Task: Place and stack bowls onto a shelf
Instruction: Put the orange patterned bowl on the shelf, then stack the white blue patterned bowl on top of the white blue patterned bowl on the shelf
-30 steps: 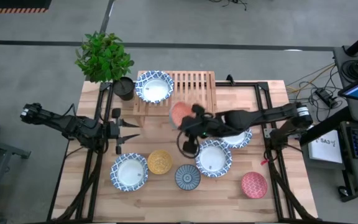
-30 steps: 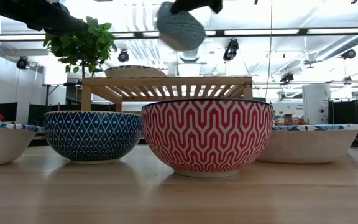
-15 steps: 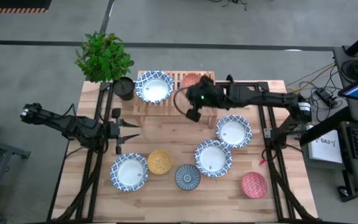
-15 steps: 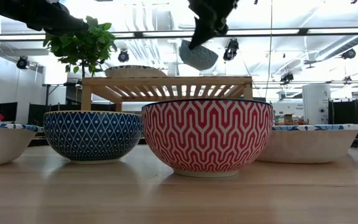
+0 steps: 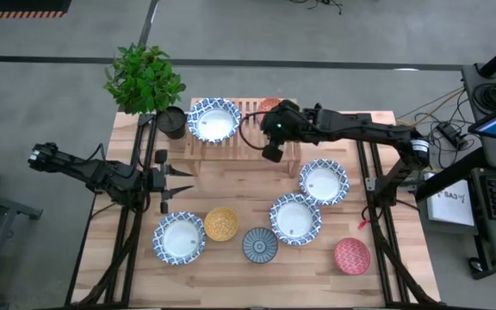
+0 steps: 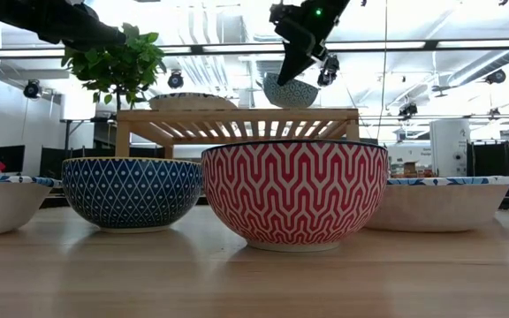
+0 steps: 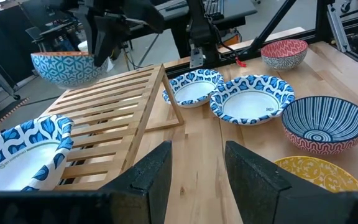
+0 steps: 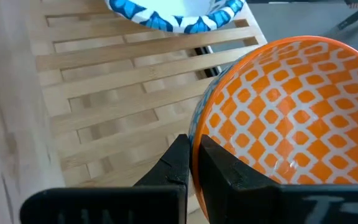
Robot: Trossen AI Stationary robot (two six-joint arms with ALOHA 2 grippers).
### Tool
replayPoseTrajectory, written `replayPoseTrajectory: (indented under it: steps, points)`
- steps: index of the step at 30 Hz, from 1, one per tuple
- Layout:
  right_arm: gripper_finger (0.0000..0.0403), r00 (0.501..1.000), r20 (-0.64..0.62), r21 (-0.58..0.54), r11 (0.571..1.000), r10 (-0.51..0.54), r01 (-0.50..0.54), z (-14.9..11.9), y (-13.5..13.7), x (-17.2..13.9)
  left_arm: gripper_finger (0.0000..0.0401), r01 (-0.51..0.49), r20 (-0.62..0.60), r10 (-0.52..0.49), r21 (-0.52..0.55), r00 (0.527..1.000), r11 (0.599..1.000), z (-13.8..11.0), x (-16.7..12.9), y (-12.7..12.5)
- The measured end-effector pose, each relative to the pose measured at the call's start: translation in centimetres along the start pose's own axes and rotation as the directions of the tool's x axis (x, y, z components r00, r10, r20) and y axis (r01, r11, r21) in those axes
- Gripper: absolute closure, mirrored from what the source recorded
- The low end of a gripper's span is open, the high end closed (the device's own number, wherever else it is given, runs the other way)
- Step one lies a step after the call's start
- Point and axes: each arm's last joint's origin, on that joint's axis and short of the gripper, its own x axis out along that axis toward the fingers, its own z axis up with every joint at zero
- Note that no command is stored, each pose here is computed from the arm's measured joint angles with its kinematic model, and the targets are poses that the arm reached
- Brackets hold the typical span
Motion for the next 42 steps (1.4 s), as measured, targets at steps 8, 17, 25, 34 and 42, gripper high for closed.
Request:
replayPoseTrajectory:
  steps: [8, 17, 25, 34, 42]
  points:
    - [0.0390, 0.999, -0.044, -0.008, 1.000, 0.008, -0.008, -0.2, 0.6, 1.7, 0.0269, 0.000, 0.000, 0.000, 0.000, 1.000, 1.000, 0.0, 0.0, 0.0]
    - [0.0390, 0.998, -0.066, -0.028, 1.000, -0.013, 0.011, -0.4, 0.8, 2.7, 0.0269, 0.000, -0.001, 0.000, 0.001, 1.000, 1.000, 0.0, 0.0, 0.0]
    - [0.0349, 0.997, -0.060, -0.047, 0.998, -0.049, 0.046, -0.3, 0.7, 2.7, 0.0269, 0.000, -0.001, 0.000, 0.001, 1.000, 1.000, 0.0, 0.0, 0.0]
    - [0.0281, 0.997, -0.037, -0.038, 0.997, -0.069, 0.068, 0.0, 0.6, 2.7, 0.0269, 0.000, -0.001, 0.000, 0.001, 1.000, 1.000, 0.0, 0.0, 0.0]
    - [0.0250, 0.998, -0.004, -0.002, 0.998, -0.065, 0.065, 0.6, 0.7, 2.1, 0.0269, 0.000, -0.001, 0.000, -0.002, 1.000, 1.000, 0.0, 0.0, 0.0]
